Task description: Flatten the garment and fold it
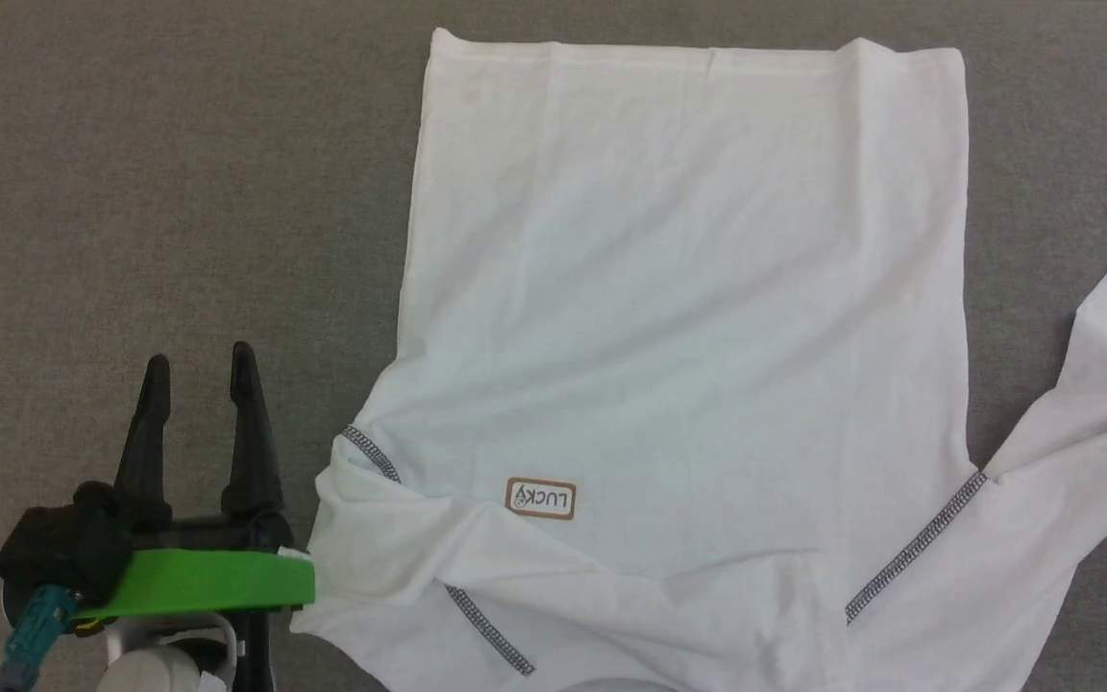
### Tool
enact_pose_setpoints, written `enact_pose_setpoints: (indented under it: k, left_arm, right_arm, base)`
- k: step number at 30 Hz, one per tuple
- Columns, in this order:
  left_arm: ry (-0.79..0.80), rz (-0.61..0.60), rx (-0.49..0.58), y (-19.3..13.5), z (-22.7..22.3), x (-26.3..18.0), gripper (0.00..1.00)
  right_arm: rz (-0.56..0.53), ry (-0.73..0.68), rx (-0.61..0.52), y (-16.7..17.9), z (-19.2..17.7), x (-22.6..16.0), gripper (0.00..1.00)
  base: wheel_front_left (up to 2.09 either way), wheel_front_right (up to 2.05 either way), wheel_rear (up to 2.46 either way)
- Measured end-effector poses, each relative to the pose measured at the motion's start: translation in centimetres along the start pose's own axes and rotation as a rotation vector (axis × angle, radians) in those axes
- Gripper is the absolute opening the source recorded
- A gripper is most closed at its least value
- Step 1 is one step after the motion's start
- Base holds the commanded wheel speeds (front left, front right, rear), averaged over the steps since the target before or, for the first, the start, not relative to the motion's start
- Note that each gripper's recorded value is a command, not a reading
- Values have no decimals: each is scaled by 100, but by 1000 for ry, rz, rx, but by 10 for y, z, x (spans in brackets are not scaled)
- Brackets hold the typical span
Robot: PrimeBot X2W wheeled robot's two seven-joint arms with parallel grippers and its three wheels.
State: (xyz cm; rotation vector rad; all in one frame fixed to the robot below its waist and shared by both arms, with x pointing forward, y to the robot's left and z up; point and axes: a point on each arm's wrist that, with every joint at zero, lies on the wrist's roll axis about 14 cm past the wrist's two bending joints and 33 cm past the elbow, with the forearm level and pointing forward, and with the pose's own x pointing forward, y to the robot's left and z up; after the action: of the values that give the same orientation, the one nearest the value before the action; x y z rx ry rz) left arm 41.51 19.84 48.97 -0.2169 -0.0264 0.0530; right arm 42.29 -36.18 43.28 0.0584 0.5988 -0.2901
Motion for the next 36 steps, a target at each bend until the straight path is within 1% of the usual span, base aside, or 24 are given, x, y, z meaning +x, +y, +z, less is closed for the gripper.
enact_pose_setpoints:
  k: [3, 8, 13, 15, 16, 18, 19, 20, 21, 22, 30, 34, 36]
  left_arm:
    - [6, -6, 0, -1, -4, 4, 100]
    - [16, -16, -1, -4, -11, 13, 100]
    - [34, -9, 12, 0, -19, 15, 100]
    - [40, 0, 23, 3, -20, 15, 100]
    - [44, 8, 29, 6, -21, 14, 100]
    - [46, 13, 34, 9, -21, 13, 100]
    - [45, 14, 36, 9, -21, 13, 100]
    - [44, 16, 38, 10, -20, 12, 100]
    - [43, 19, 41, 11, -19, 12, 100]
    - [42, 22, 45, 12, -19, 12, 100]
    - [30, 22, 49, 12, -14, 12, 100]
    - [10, 20, 49, 10, -5, 10, 100]
    - [-5, 18, 47, 9, 1, 8, 100]
  right_arm:
    - [-14, 25, -28, -2, 1, 10, 100]
    - [-53, 95, -17, -8, -5, 29, 100]
    - [-99, 169, -14, -16, -21, 43, 100]
    - [-100, 193, 9, -13, -29, 47, 100]
    - [-90, 212, 39, -6, -36, 51, 100]
    - [-86, 215, 63, -3, -38, 53, 100]
    - [-84, 215, 71, -1, -38, 54, 83]
    - [-84, 212, 80, -1, -37, 54, 46]
    - [-84, 210, 89, 0, -37, 54, 22]
    - [-84, 210, 92, 1, -37, 55, 0]
    - [-92, 148, 98, 0, -25, 53, 0]
    - [-128, 74, 86, -15, -6, 45, 0]
    - [-156, 34, 80, -28, 8, 37, 0]
  base:
    - [0, 0, 0]
    - [0, 0, 0]
    - [0, 0, 0]
    - [0, 0, 0]
    - [0, 0, 0]
    - [0, 0, 0]
    - [0, 0, 0]
    - [0, 0, 0]
    - [0, 0, 0]
    - [0, 0, 0]
    - [0, 0, 0]
    - [0, 0, 0]
    - [0, 0, 0]
